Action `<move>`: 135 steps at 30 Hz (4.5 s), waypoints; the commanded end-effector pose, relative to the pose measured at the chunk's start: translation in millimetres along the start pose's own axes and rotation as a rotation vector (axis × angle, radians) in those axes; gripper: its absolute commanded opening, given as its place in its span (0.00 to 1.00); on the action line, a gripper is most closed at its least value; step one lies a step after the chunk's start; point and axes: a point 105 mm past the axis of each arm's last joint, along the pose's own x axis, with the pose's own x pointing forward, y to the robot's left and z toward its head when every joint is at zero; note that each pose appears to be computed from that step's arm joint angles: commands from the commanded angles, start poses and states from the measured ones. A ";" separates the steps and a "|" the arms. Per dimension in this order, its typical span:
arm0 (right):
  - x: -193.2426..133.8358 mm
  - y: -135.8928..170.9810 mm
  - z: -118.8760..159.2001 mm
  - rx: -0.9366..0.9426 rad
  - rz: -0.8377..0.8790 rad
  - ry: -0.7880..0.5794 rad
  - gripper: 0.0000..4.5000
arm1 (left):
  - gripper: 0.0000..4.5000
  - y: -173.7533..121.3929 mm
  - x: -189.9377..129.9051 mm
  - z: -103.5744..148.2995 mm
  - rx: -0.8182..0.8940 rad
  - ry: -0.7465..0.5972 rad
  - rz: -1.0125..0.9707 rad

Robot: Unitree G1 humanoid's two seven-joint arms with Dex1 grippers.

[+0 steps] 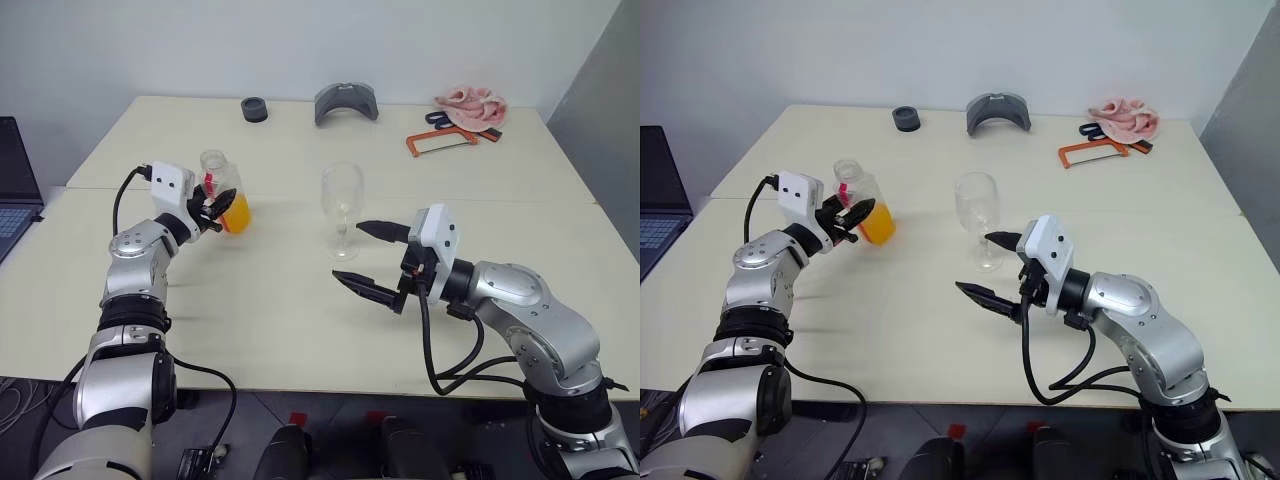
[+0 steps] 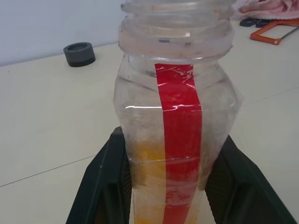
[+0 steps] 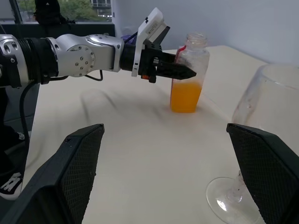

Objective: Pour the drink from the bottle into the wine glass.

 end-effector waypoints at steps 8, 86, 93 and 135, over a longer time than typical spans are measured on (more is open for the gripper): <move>-17.1 -13.4 24.3 -0.040 -0.107 -0.110 1.00 | 0.37 -64.4 20.5 95.7 0.454 -0.258 -0.160; -24.4 -25.4 12.5 -0.017 -0.290 -0.156 1.00 | 0.37 -102.3 47.0 160.0 1.505 -0.561 -0.099; -24.7 -26.8 14.5 -0.026 -0.267 -0.151 1.00 | 0.37 -101.9 47.2 160.7 1.516 -0.561 -0.095; -19.6 -16.6 9.4 0.009 -0.243 -0.141 1.00 | 0.37 -97.8 49.0 158.7 1.561 -0.565 -0.066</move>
